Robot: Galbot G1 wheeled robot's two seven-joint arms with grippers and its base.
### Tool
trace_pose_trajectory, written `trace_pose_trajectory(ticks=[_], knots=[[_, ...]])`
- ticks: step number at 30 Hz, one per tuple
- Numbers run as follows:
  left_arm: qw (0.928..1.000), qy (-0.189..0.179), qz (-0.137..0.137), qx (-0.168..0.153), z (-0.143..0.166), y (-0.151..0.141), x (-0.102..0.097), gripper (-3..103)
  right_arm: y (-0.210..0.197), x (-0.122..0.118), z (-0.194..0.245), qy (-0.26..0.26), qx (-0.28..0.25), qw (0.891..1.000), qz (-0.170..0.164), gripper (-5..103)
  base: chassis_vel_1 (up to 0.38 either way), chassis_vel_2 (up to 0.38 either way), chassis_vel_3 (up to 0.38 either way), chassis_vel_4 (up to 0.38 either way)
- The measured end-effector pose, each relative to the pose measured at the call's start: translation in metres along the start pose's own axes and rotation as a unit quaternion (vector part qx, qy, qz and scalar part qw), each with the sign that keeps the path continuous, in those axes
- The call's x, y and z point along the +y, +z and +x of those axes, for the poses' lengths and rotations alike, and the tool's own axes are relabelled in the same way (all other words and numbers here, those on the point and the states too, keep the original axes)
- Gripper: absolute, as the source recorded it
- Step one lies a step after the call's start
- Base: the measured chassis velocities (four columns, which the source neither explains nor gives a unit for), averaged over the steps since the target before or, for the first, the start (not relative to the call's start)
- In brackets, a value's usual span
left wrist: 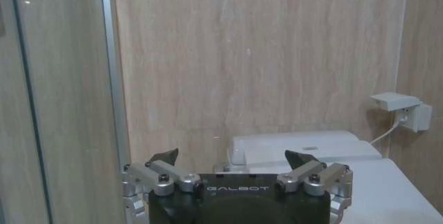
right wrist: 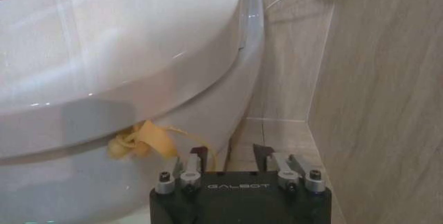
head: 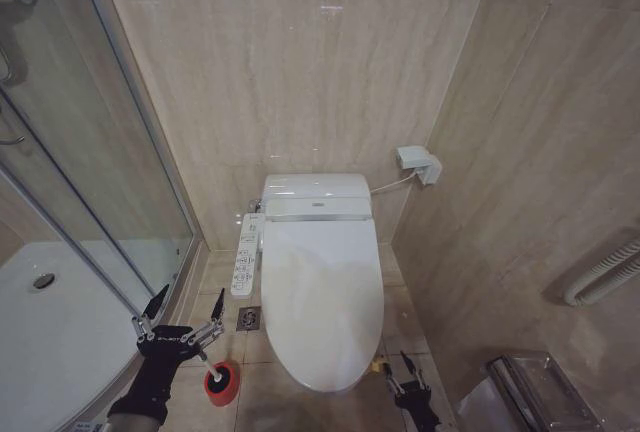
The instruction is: Open the toilet lid, clean the toilet bowl with a toilet brush, close the toilet lid, and flush.
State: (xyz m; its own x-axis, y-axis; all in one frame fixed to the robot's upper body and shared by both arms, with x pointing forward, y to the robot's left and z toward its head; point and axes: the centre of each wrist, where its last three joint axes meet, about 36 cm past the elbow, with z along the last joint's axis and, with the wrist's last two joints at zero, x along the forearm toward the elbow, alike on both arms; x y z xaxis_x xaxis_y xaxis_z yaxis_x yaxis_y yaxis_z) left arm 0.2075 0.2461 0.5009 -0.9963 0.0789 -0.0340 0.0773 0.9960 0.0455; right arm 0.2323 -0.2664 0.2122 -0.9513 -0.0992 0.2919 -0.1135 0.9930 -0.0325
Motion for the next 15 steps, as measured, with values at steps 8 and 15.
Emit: trace_pose_trajectory(ticks=[8, 15], knots=[[1.0, 0.0, 0.0, 0.0, 0.0, 0.0, 0.0, 100, -0.001, 0.002, 0.003, -0.001, -0.003, 1.0, -0.002, 28, 0.0, 0.0, 0.0, 0.0], [1.0, 0.0, 0.0, 0.0, 0.0, 0.0, 0.0, 100, -0.005, -0.003, 0.016, 0.012, -0.012, 1.0, -0.014, 3, 0.0, 0.0, 0.0, 0.0]])
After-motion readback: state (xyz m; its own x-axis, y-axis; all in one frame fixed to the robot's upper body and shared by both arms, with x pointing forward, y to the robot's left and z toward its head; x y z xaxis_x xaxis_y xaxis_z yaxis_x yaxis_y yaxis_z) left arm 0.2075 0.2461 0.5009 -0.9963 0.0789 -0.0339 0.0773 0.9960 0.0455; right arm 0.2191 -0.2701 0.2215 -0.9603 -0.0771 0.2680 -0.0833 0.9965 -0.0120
